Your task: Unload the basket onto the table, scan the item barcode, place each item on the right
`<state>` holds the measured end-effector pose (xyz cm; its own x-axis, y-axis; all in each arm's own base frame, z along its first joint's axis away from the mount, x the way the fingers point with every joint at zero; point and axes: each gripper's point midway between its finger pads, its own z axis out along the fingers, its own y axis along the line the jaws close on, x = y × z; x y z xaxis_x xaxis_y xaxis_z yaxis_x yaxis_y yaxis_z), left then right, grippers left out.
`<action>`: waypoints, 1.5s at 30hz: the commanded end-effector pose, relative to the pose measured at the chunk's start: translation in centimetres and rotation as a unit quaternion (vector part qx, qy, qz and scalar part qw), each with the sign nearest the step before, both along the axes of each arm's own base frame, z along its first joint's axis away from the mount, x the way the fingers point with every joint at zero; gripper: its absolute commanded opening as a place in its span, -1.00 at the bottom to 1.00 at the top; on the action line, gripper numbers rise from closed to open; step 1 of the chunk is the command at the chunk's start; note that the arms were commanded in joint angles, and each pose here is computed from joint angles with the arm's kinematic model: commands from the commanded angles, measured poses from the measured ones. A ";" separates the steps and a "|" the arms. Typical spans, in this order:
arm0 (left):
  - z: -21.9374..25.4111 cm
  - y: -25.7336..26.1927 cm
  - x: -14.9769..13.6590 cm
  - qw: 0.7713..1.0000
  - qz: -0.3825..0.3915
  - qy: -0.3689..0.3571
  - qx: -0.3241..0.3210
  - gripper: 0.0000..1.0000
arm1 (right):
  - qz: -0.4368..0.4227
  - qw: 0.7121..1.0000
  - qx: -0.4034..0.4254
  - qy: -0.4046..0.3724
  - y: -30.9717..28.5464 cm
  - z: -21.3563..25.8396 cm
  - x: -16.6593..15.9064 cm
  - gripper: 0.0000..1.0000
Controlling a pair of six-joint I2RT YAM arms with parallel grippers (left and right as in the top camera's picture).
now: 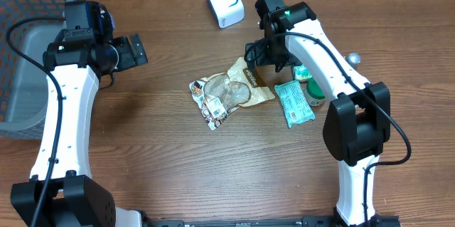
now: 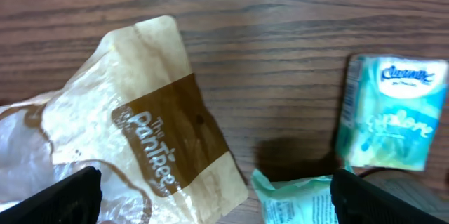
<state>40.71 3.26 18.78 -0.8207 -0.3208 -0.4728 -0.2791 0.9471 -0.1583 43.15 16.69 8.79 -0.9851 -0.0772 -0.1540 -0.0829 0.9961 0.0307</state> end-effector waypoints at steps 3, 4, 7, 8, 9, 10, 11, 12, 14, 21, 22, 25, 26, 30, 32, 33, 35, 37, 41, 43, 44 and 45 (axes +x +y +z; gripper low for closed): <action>-0.2 0.2 0.2 1.000 -0.002 0.003 0.004 0.99 | -0.024 1.000 -0.017 -0.004 -0.6 -0.3 0.2 1.00; -0.2 0.2 0.2 1.000 -0.002 0.003 0.004 0.99 | -0.023 1.000 -0.014 -0.003 -0.5 -0.3 0.1 1.00; -0.2 0.2 0.2 1.000 -0.002 0.003 0.004 0.99 | -0.021 1.000 0.000 -0.001 0.0 -0.3 0.1 1.00; -0.2 0.2 0.2 1.000 -0.002 0.003 0.004 0.99 | -0.021 1.000 0.000 -0.002 0.0 -0.3 0.2 1.00; -0.2 0.2 0.2 1.000 -0.002 0.003 0.004 1.00 | -0.021 1.000 0.001 -0.003 0.0 -0.3 0.2 1.00; -0.2 0.2 0.2 1.000 -0.002 0.003 0.004 0.99 | -0.021 1.000 0.001 -0.005 0.0 -0.3 0.3 1.00; -0.2 0.2 0.2 1.000 -0.002 0.003 0.004 0.98 | -0.021 1.000 0.002 -0.007 0.1 -0.2 0.4 1.00; -0.2 0.2 0.2 1.000 -0.002 0.003 0.004 0.99 | -0.021 1.000 0.003 -0.008 0.1 -0.2 0.5 1.00; -0.2 0.2 0.2 1.000 -0.002 0.003 0.004 0.99 | -0.021 1.000 0.004 -0.010 0.2 -0.2 0.6 1.00; -0.2 0.2 0.2 1.000 -0.002 0.003 0.004 0.99 | -0.021 1.000 0.004 -0.010 0.2 -0.2 0.6 1.00; -0.2 0.2 0.2 1.000 -0.002 0.003 0.004 0.99 | -0.021 1.000 0.004 -0.010 0.2 -0.2 0.6 1.00; -0.2 0.2 0.2 1.000 -0.002 0.003 0.004 1.00 | -0.021 1.000 0.004 -0.010 0.2 -0.2 0.6 1.00; -0.3 0.2 0.2 1.000 -0.002 0.003 0.004 0.99 | -0.021 1.000 0.004 -0.010 0.1 -0.2 0.6 1.00; -0.3 0.2 0.2 1.000 -0.002 0.004 0.004 0.99 | -0.021 1.000 0.004 -0.010 0.2 -0.2 0.6 1.00; -0.4 0.2 0.2 1.000 -0.002 0.004 0.003 0.99 | -0.021 1.000 0.004 -0.010 0.2 -0.2 0.6 1.00; -0.4 0.2 0.2 1.000 -0.002 0.004 0.003 0.99 | -0.021 1.000 0.004 -0.010 0.2 -0.2 0.6 1.00; -0.4 0.2 0.2 1.000 -0.002 0.004 0.003 0.99 | -0.021 1.000 0.004 -0.010 0.2 -0.2 0.6 1.00; -0.4 0.2 0.2 1.000 -0.002 0.004 0.003 0.99 | -0.021 1.000 0.004 -0.010 0.2 -0.2 0.6 1.00; -1.0 0.2 0.3 1.000 -0.002 0.012 0.002 0.99 | -0.021 1.000 0.004 -0.010 0.2 -0.2 0.6 1.00; -1.4 0.2 0.4 1.000 -0.002 0.017 0.003 0.99 | -0.021 1.000 0.004 -0.010 0.2 -0.2 0.6 1.00; -1.5 0.2 0.4 1.000 -0.002 0.019 0.002 0.99 | -0.021 1.000 0.004 -0.010 0.2 -0.2 0.6 1.00; -1.6 0.1 0.4 1.000 -0.002 0.020 0.002 0.99 | -0.021 1.000 0.004 -0.010 0.2 -0.2 0.6 1.00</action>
